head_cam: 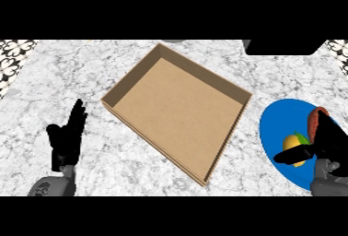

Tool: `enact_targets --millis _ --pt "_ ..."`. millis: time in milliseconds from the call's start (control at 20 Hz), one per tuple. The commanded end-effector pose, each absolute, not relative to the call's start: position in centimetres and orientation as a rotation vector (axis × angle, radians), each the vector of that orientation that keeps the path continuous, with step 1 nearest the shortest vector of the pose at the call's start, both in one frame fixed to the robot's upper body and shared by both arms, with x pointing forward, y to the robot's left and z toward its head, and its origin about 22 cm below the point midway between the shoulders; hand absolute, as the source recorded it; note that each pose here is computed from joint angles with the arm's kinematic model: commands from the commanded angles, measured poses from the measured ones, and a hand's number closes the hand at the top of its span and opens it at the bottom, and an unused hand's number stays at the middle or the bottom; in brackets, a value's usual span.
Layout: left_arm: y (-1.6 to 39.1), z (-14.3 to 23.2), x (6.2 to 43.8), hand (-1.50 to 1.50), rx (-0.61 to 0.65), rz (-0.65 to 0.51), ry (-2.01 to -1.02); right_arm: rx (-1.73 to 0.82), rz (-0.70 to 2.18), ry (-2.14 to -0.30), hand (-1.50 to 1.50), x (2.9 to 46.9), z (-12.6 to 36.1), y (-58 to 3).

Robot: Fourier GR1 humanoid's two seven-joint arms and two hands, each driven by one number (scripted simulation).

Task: Pick the lemon from the plate and place it in the cardboard box

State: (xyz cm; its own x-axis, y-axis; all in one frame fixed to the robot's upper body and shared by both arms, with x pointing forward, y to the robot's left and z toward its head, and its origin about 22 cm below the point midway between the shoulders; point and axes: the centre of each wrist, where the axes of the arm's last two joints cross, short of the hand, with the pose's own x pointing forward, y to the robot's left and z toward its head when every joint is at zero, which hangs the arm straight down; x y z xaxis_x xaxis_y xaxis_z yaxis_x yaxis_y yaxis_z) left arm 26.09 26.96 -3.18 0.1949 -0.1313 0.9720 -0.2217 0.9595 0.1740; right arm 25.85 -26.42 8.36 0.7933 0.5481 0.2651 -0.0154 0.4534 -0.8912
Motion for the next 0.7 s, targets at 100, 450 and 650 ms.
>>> enact_targets --millis 100,450,650 --pt "27.1 -4.2 26.3 0.0 0.315 0.055 -1.388 -1.057 0.353 -0.423 -1.5 27.8 7.9 -25.8" --pt "27.4 -2.9 27.8 0.0 0.306 0.068 -1.38 -1.041 0.344 -0.419 -1.5 27.1 6.2 -27.3" --pt "28.7 -4.3 25.8 0.0 0.303 0.078 -1.369 -1.045 0.324 -0.424 -1.5 27.7 6.7 -28.9"
